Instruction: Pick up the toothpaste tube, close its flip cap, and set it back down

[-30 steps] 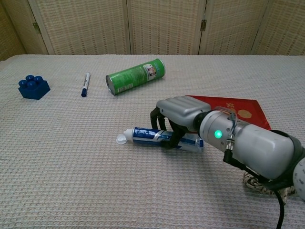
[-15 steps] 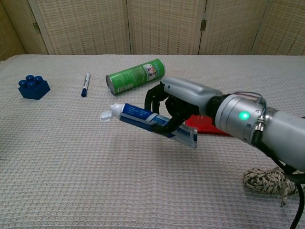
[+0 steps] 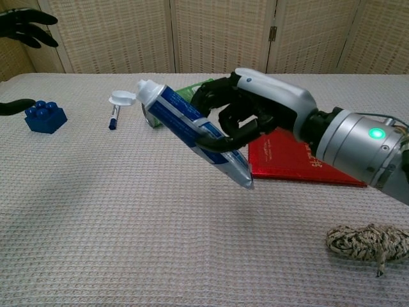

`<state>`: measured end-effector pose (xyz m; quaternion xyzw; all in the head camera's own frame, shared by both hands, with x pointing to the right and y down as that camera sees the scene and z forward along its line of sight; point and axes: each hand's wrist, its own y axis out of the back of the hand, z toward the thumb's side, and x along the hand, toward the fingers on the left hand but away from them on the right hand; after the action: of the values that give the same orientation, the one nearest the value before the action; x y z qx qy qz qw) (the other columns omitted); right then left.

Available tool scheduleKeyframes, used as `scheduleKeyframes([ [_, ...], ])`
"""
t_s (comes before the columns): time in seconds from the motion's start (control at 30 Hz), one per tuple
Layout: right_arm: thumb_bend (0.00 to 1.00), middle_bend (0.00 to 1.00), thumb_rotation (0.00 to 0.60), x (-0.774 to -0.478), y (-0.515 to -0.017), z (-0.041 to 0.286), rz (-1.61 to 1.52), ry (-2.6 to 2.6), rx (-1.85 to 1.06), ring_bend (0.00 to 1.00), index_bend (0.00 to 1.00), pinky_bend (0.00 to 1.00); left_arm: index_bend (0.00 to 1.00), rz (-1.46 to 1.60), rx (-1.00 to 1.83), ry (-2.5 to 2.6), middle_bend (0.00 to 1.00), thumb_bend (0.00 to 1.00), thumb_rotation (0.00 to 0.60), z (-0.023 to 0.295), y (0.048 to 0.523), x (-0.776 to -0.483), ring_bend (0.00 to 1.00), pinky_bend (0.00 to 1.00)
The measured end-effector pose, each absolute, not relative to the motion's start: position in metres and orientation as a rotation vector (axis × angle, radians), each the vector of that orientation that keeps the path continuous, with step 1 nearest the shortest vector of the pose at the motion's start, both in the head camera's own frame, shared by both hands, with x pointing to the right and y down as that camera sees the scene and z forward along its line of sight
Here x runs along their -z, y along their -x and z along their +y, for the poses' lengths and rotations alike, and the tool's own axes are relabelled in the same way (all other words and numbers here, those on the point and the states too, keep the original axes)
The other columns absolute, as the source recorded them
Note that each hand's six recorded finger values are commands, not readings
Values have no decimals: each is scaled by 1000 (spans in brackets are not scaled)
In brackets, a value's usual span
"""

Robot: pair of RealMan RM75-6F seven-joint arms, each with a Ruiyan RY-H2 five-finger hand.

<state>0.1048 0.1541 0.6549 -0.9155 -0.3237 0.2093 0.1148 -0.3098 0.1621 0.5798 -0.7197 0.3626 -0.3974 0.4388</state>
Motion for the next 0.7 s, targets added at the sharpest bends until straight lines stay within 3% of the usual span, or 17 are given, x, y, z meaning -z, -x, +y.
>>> scheduleKeyframes([
  [0.7,1000,682,600,-662,-80,158,-909,2728,-574,761,702,711,47,841,818,1879,194,366,600,179,246,-577,199,157],
])
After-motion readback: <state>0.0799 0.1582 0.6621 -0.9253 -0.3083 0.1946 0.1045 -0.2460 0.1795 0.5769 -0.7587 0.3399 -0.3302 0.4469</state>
